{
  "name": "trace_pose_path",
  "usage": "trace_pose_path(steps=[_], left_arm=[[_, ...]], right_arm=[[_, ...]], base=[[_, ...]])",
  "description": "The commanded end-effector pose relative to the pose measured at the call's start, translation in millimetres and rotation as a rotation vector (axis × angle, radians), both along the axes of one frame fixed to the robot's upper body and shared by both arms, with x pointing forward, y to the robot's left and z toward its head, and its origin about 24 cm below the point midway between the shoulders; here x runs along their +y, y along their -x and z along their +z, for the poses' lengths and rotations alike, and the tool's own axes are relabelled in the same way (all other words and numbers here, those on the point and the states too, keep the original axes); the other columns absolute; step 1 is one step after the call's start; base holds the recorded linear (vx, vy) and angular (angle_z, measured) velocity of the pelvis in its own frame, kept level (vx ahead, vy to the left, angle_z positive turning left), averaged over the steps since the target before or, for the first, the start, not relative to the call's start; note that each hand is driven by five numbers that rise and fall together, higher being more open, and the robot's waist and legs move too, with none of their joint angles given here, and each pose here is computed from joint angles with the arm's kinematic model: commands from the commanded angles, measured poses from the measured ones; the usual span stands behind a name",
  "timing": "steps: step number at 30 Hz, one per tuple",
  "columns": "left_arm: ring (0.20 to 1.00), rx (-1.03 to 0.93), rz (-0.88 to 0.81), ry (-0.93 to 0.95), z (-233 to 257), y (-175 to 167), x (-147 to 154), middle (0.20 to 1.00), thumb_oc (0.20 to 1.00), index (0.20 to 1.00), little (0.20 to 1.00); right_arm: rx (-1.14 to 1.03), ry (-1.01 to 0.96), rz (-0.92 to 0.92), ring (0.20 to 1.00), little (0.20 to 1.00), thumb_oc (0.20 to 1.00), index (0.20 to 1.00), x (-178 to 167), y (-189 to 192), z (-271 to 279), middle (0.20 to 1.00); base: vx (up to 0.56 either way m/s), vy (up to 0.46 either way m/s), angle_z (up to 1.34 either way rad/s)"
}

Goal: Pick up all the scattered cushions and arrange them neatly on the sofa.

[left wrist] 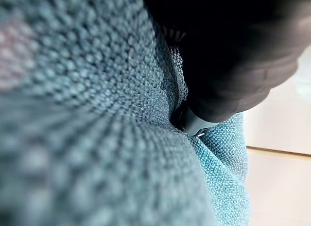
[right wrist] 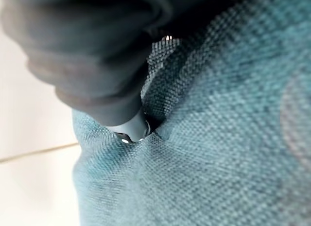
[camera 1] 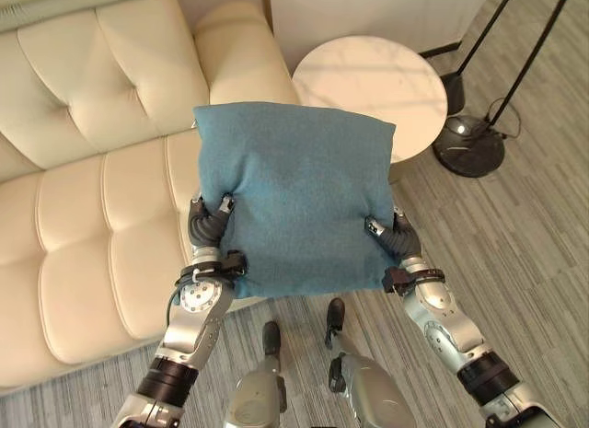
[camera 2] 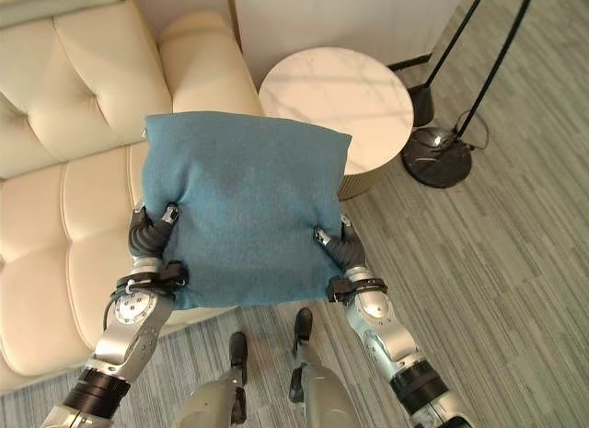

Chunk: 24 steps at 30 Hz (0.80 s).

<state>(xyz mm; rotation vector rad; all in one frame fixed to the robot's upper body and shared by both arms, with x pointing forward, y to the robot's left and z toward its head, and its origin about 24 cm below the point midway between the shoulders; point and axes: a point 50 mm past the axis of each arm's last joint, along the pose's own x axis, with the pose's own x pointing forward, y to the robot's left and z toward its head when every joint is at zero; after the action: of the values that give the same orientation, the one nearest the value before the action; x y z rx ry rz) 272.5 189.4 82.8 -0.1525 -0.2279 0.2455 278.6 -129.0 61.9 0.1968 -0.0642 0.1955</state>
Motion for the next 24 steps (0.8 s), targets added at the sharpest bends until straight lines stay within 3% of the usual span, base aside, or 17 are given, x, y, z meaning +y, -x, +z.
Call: trace_pose_path(steps=[1, 6, 9, 14, 18, 24], left_arm=[[0.2, -0.287, -0.267, 0.022, 43.6, 0.7, -62.2, 0.2, 0.2, 0.2, 0.2], [0.2, -0.323, -0.264, -0.022, 50.5, 6.5, -52.8, 0.2, 0.2, 0.2, 0.2], [0.2, -0.338, -0.241, -0.025, 53.7, 7.0, -47.8, 0.2, 0.2, 0.2, 0.2], [0.2, -0.357, -0.312, -0.008, 59.6, 1.6, -66.3, 0.2, 0.2, 0.2, 0.2], [0.2, -0.319, -0.423, 0.017, 53.2, -1.4, -89.8, 0.2, 0.2, 0.2, 0.2], [0.2, -0.285, -0.429, -0.032, 45.7, 1.9, -81.8, 0.2, 0.2, 0.2, 0.2]], right_arm=[[-0.366, -0.269, 0.399, 0.2, 0.2, 0.2, 0.2, 82.8, 25.3, 71.7, 0.2], [-0.444, -0.166, 0.324, 0.2, 0.2, 0.2, 0.2, 75.0, 22.3, 80.6, 0.2], [-0.462, -0.142, 0.29, 0.2, 0.2, 0.2, 0.2, 70.2, 18.1, 84.2, 0.2], [-0.455, -0.087, 0.231, 0.2, 0.2, 0.2, 0.2, 53.7, 12.8, 80.6, 0.2], [-0.437, -0.077, 0.162, 0.2, 0.2, 0.2, 0.2, 29.3, 20.3, 72.5, 0.2], [-0.413, -0.113, 0.219, 0.2, 0.2, 0.2, 0.2, 39.8, 25.7, 68.2, 0.2]], base=[[-0.18, 0.071, -0.33], [-0.21, -0.1, 0.07], [-0.27, -0.324, 1.31], [-0.49, -0.255, 1.07], [-0.09, 0.024, 1.39], [0.1, 0.183, 0.89]])
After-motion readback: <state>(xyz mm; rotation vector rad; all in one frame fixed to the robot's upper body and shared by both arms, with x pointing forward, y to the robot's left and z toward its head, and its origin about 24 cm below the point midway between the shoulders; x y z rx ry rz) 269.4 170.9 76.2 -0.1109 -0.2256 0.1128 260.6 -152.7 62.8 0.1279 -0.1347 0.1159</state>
